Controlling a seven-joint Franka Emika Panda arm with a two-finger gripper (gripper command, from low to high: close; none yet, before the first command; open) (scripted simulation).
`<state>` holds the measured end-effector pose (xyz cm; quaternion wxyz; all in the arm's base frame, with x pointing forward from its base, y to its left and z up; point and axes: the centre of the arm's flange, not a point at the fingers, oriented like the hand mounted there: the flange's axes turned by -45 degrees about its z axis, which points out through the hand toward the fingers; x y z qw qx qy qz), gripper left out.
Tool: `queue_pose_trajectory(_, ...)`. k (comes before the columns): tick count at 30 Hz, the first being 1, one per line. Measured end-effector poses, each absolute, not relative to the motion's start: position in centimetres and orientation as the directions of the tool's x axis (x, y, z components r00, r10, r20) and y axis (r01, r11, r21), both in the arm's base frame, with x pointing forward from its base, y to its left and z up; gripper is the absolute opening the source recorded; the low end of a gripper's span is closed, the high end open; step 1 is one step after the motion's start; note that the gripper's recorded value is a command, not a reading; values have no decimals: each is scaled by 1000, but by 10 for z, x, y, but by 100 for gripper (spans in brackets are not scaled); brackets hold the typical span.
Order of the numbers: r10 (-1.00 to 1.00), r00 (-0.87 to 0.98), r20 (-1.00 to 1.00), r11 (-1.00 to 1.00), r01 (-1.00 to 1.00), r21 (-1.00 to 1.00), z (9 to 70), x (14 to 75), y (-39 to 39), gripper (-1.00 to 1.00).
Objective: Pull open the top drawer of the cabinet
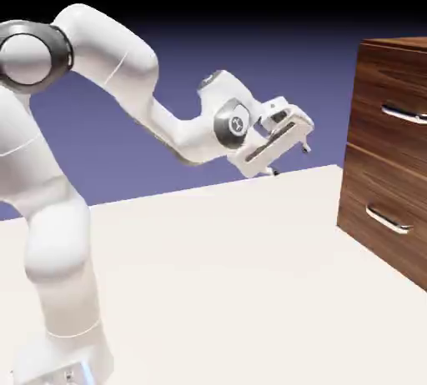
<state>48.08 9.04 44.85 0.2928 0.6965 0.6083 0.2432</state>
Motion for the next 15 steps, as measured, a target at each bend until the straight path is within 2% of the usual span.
queue_pose_trajectory(7, 872, -246, -424, 472, 651, 594, 433, 514, 120, 0)
queue_pose_trajectory(15, 425, -532, -733, 898, 353, 264, 418, 549, 143, 0)
